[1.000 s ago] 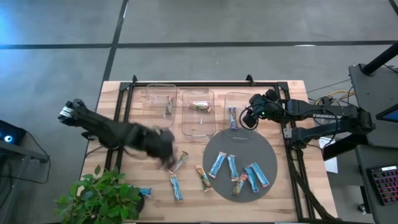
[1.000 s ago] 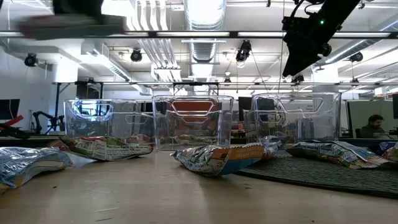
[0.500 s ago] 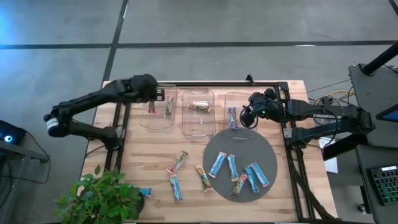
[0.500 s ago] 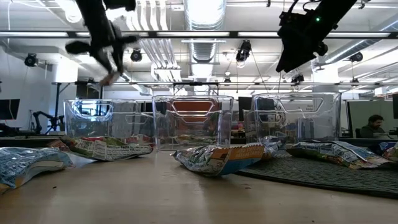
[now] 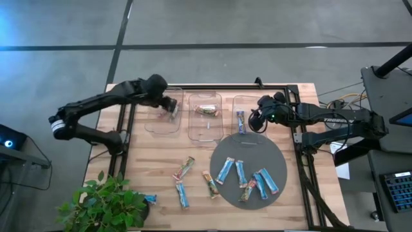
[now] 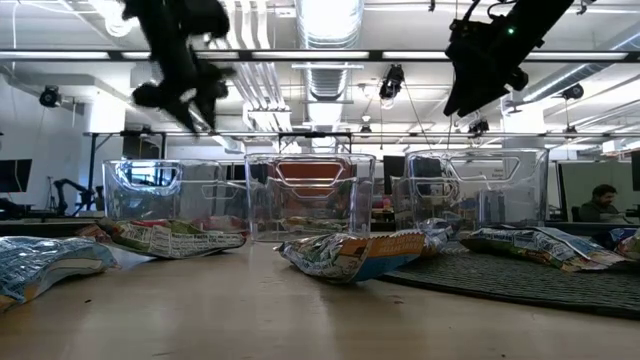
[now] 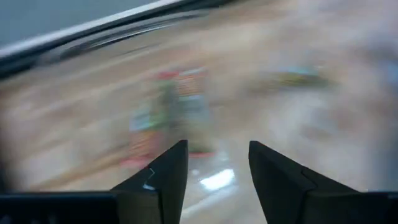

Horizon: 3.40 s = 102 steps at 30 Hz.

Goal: Pick and place Granola Bars by type
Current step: Put the red snack bar into the left transparent bin

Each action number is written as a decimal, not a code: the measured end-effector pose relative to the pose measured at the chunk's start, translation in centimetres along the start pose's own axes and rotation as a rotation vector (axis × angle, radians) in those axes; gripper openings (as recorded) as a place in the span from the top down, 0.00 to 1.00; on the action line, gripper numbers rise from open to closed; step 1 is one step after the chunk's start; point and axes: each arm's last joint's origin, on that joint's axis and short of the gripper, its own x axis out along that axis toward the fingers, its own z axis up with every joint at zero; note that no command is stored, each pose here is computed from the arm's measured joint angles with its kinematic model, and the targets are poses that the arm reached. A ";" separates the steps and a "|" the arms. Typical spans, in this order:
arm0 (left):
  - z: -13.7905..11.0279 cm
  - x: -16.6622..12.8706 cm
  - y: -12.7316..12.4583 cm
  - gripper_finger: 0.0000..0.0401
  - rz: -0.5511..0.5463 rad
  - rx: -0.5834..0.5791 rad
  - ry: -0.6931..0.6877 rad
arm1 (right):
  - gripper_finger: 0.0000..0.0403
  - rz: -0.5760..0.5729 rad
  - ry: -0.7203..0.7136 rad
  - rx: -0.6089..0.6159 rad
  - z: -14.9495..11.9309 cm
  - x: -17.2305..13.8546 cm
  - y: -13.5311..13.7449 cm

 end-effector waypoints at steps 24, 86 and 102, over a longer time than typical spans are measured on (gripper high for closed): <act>-19.0 1.9 -16.8 0.62 -0.077 0.437 0.187 | 0.44 0.081 0.018 -0.143 -0.1 0.0 0.3; -5.4 -4.7 -5.7 0.96 0.164 -0.175 -0.160 | 0.45 0.262 0.663 0.129 -8.6 -5.5 -1.8; -2.3 4.2 -1.2 0.81 0.269 -0.088 0.036 | 0.46 0.254 0.742 0.092 -9.0 -4.8 -0.7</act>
